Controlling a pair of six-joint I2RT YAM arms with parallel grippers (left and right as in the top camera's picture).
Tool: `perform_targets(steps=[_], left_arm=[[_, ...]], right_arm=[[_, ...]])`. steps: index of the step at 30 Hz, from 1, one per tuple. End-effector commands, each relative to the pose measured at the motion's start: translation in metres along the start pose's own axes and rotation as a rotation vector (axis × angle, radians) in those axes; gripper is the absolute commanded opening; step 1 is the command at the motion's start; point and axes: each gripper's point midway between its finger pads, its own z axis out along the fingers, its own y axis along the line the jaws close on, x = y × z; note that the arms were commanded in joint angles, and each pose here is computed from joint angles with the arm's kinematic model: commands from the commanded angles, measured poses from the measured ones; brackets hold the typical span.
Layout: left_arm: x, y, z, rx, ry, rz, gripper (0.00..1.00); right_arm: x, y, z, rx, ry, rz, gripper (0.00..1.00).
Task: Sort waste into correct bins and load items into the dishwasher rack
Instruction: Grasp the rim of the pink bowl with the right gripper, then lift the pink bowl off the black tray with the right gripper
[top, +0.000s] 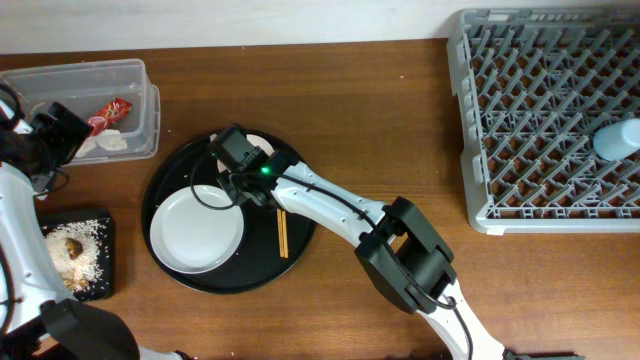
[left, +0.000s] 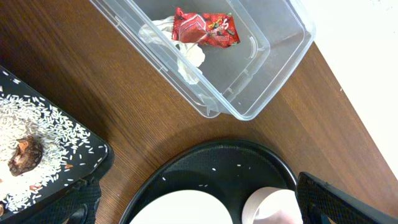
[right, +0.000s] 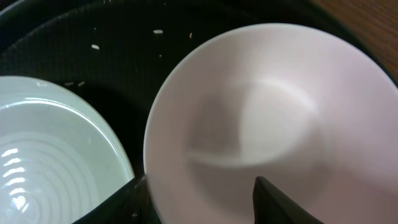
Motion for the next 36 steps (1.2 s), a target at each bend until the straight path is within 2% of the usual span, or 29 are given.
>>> perform_targets(steps=[1, 23, 32, 36], left_arm=[[0.0, 0.0, 0.0, 0.002, 0.001, -0.011, 0.99], [0.0, 0.0, 0.0, 0.002, 0.001, -0.011, 0.99], [0.0, 0.0, 0.0, 0.002, 0.001, -0.011, 0.99], [0.0, 0.0, 0.0, 0.002, 0.001, -0.011, 0.99]], right_arm=[[0.009, -0.001, 0.007, 0.021, 0.022, -0.018, 0.54], [0.021, -0.002, 0.007, 0.028, 0.069, -0.026, 0.53], [0.023, -0.003, 0.007, 0.027, 0.081, -0.056, 0.44], [0.023, -0.003, 0.007, 0.027, 0.081, -0.055, 0.37]])
